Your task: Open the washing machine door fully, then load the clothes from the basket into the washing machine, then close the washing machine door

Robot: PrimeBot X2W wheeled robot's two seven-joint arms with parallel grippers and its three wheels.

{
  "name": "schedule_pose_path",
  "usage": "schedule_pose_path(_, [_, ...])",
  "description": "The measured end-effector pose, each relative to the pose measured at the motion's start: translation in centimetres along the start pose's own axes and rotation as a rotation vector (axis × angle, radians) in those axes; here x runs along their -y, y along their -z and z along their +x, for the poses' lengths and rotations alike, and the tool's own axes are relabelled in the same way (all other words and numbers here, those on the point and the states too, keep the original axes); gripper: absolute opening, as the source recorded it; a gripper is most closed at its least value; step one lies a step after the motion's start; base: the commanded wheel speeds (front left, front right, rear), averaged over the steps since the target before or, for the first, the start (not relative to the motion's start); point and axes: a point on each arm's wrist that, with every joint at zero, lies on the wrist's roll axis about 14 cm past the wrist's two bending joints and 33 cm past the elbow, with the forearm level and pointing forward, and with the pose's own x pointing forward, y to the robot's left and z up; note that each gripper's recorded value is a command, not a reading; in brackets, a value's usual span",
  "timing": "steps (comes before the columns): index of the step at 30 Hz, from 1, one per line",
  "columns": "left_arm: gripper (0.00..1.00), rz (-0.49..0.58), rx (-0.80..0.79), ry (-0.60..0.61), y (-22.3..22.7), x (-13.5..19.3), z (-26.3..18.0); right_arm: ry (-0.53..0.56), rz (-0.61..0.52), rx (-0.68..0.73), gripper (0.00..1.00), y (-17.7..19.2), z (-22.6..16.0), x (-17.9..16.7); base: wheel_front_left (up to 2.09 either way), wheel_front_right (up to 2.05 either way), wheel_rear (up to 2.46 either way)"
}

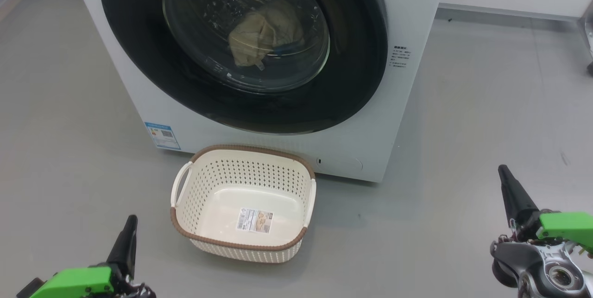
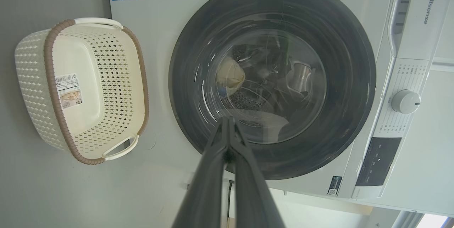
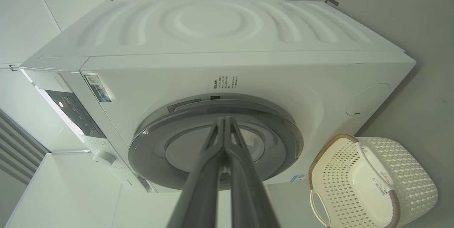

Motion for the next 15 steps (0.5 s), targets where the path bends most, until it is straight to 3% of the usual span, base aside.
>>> schedule_pose_path(15, [0.00, -0.001, 0.001, 0.000, -0.03, 0.01, 0.00, 0.000, 0.000, 0.000, 0.00, -0.01, 0.00, -0.01, 0.00, 0.00, 0.00])
